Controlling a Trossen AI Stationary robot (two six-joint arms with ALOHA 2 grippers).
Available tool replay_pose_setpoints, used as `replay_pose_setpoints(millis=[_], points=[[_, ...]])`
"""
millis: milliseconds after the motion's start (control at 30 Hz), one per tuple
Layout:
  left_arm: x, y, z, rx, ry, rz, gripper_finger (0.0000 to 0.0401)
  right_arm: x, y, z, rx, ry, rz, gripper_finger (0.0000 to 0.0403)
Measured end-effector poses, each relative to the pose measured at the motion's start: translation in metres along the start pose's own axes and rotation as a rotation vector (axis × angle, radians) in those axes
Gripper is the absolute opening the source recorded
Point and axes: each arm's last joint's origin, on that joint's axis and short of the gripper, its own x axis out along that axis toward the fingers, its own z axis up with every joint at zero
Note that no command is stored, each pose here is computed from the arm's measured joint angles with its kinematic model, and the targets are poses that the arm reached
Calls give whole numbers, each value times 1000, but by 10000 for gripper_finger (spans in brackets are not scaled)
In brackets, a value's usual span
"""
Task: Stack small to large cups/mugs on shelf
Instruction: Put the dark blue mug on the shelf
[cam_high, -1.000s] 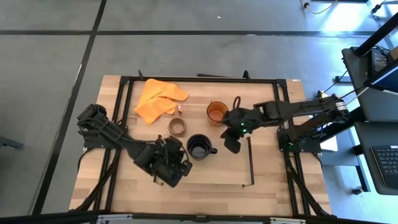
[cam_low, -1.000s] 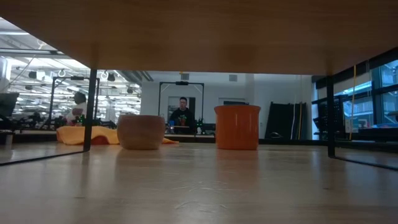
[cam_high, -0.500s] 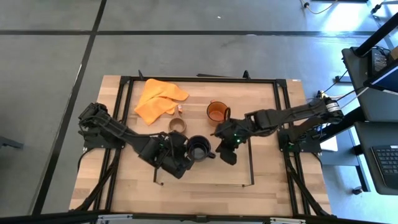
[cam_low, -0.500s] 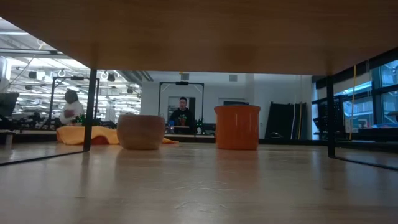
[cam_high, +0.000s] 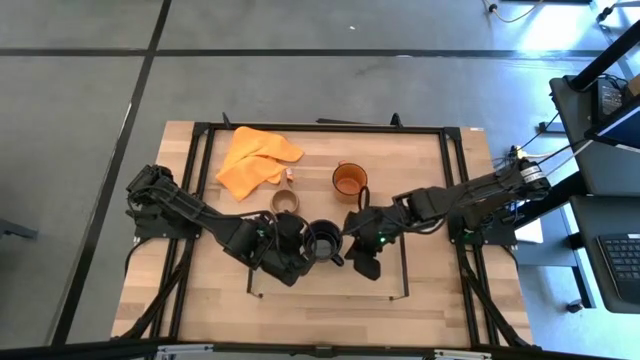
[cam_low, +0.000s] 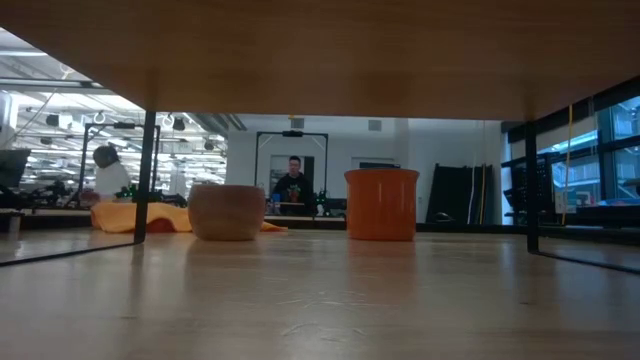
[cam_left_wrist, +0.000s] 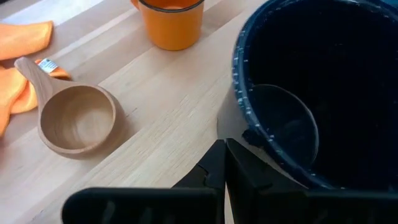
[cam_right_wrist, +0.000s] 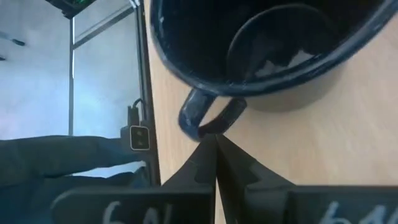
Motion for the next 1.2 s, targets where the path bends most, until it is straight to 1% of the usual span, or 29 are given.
replay_pose_setpoints(millis=[100,433,667,767,900,1033,1100,1200], points=[[2,0,2,14,0,-1,4,0,5,0,-13,-19,25,6],[5,0,7,27,-21,-8,2,2,14,3,6,-92,59,6],[7,-1,11,46,-13,-24,3,2,15,4,9,-102,66,6],[6,-1,9,52,-10,-27,1,-4,14,2,-1,-88,53,6],[3,-2,5,62,-4,-30,5,-18,13,0,-32,-121,-1,6],[-1,-3,1,51,1,-36,3,-35,10,3,-38,-228,-73,6],[-3,-4,-1,44,2,-42,1,-38,2,8,-23,-252,-128,4],[-7,-6,-6,30,4,-53,4,-40,-19,16,26,-233,-208,3]])
